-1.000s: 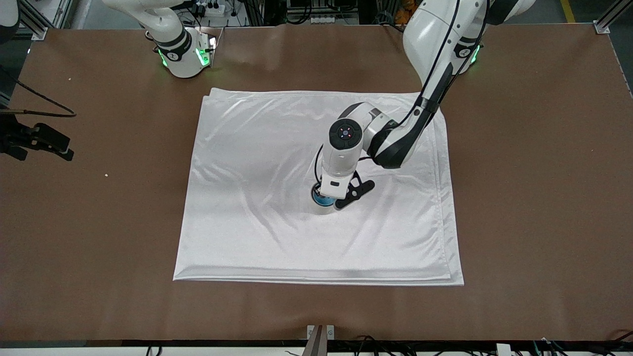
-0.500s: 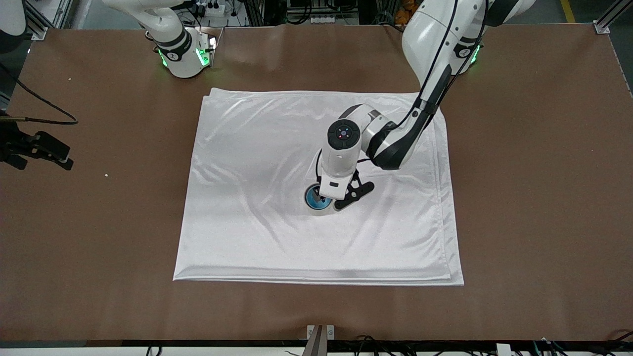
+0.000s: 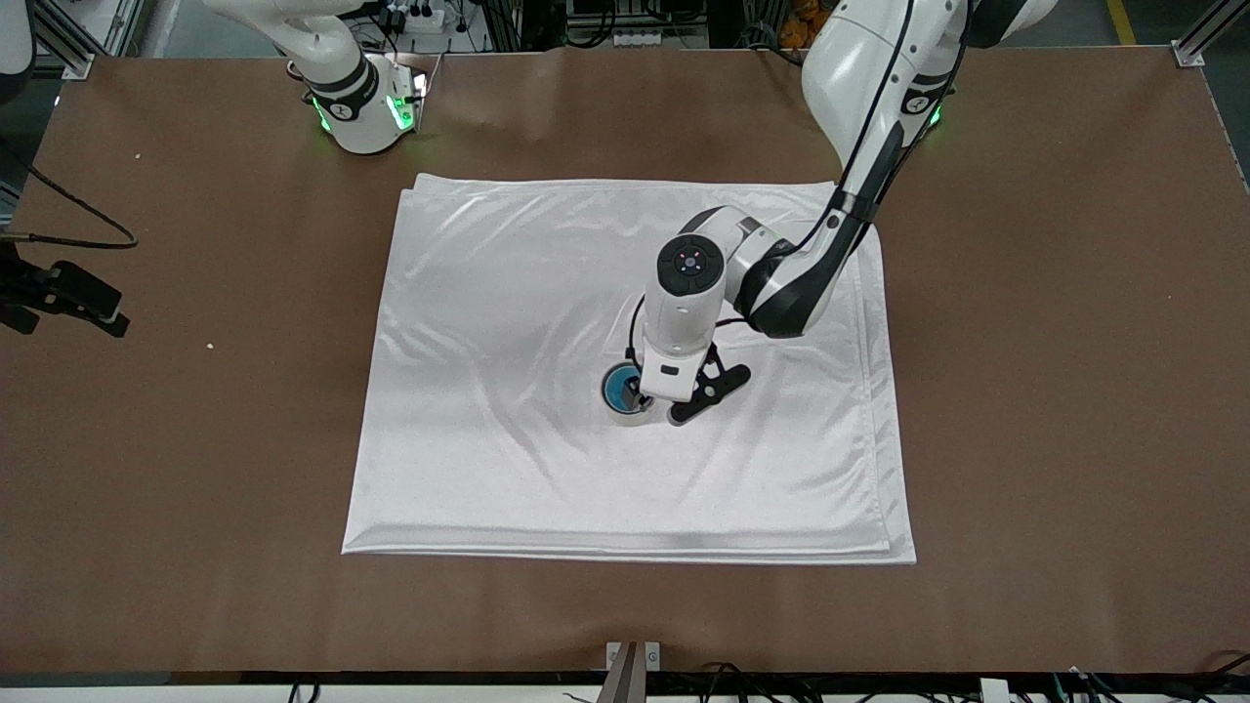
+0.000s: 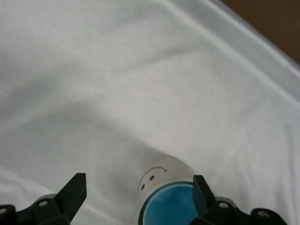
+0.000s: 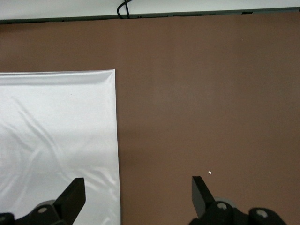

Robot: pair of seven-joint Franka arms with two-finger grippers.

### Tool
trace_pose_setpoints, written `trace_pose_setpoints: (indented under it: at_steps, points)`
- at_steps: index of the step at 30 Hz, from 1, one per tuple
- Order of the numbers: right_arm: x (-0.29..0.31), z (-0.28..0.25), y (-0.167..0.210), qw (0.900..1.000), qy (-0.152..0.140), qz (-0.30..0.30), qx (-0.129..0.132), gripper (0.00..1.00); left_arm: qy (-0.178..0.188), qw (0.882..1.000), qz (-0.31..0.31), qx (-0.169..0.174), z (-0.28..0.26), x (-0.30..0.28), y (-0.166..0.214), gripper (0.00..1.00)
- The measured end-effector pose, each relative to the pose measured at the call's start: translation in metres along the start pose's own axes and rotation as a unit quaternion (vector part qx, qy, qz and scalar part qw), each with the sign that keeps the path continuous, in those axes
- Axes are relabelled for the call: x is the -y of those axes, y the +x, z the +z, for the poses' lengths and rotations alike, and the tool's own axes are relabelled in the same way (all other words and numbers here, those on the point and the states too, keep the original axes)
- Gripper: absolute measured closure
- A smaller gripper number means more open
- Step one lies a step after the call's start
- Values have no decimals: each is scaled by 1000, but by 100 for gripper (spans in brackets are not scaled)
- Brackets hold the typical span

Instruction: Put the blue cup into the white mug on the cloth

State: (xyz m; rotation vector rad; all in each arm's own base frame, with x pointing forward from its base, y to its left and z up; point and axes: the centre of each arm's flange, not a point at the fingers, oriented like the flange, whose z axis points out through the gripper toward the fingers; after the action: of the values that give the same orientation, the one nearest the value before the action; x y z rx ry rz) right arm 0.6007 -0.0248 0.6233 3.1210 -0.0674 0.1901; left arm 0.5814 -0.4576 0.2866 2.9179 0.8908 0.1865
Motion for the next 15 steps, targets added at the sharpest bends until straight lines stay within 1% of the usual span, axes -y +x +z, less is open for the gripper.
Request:
trace_pose_setpoints:
  at_steps: [5,8,15]
  points:
    - [6,0,-4,1000,1,-5,13,0,-3,1000,-18,-24,-17,9,38,0]
    - [12,-4,-8,1000,2,-11,17,0,-2,999,-18,-35,-25,18,61,0]
    - [23,-15,-15,1000,5,-28,13,0,39,998,31,-29,-34,55,125,0]
